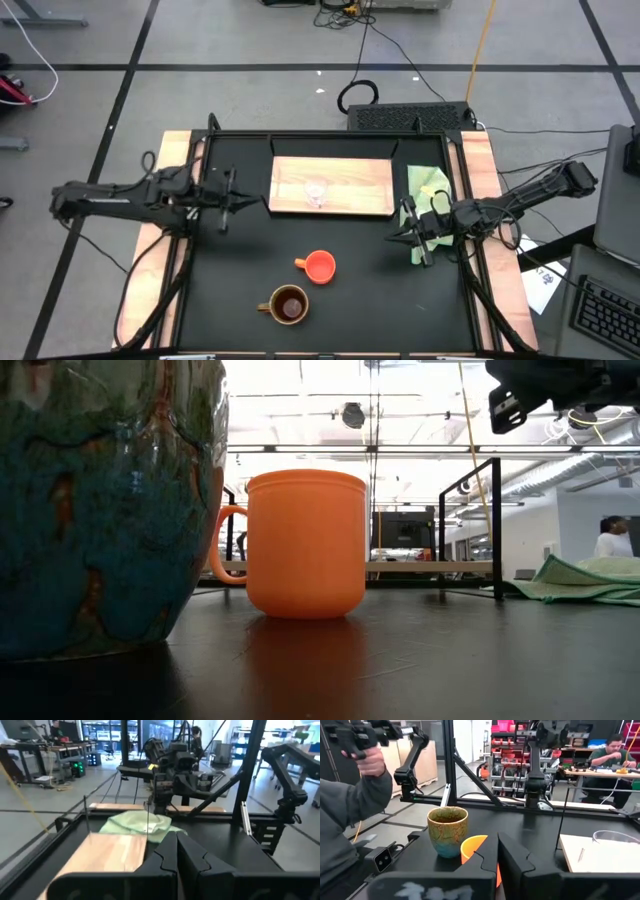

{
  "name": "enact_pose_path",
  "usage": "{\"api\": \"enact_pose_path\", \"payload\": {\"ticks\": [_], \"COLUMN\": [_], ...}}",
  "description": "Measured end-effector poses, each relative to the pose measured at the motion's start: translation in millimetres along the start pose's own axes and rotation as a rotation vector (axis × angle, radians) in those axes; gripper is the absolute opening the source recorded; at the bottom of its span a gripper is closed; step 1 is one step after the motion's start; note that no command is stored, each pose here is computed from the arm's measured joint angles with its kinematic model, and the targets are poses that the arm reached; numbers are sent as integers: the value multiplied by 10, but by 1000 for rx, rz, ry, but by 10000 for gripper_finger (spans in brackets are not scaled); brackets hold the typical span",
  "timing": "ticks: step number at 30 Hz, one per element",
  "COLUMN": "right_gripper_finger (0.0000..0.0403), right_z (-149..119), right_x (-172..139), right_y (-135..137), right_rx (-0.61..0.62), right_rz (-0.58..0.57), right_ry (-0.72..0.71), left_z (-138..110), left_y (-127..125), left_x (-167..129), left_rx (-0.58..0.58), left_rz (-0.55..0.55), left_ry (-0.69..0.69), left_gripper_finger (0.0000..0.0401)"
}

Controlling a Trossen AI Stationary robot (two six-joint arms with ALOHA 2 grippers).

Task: Stack small to large cups/mugs on shelf
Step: Put the transparent mug on the shelf

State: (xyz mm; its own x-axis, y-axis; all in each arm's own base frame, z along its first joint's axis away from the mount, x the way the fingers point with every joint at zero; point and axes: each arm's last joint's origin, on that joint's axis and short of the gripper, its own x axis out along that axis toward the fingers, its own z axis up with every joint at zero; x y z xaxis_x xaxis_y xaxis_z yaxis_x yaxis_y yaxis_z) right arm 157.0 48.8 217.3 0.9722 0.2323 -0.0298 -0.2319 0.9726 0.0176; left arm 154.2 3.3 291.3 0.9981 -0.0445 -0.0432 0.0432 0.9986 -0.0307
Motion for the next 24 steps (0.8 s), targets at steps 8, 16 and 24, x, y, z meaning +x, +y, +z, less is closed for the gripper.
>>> {"api": "enact_pose_path", "payload": {"ticks": [8,16,24], "right_gripper_finger": [0,0,0], "right_z": [11,10,10], "right_x": [0,0,0], "right_y": [1,3,11], "right_rx": [-9,-46,-60], "right_rz": [2,5,31], "right_ry": [-11,-11,-11], "left_z": [343,326,304], "left_y": [292,710,1023], "left_x": [595,1060,1383], "left_rx": [-24,-150,-179], "left_rz": [-35,-71,-31], "left_ry": [97,320,458], "left_gripper_finger": [0,0,0]}}
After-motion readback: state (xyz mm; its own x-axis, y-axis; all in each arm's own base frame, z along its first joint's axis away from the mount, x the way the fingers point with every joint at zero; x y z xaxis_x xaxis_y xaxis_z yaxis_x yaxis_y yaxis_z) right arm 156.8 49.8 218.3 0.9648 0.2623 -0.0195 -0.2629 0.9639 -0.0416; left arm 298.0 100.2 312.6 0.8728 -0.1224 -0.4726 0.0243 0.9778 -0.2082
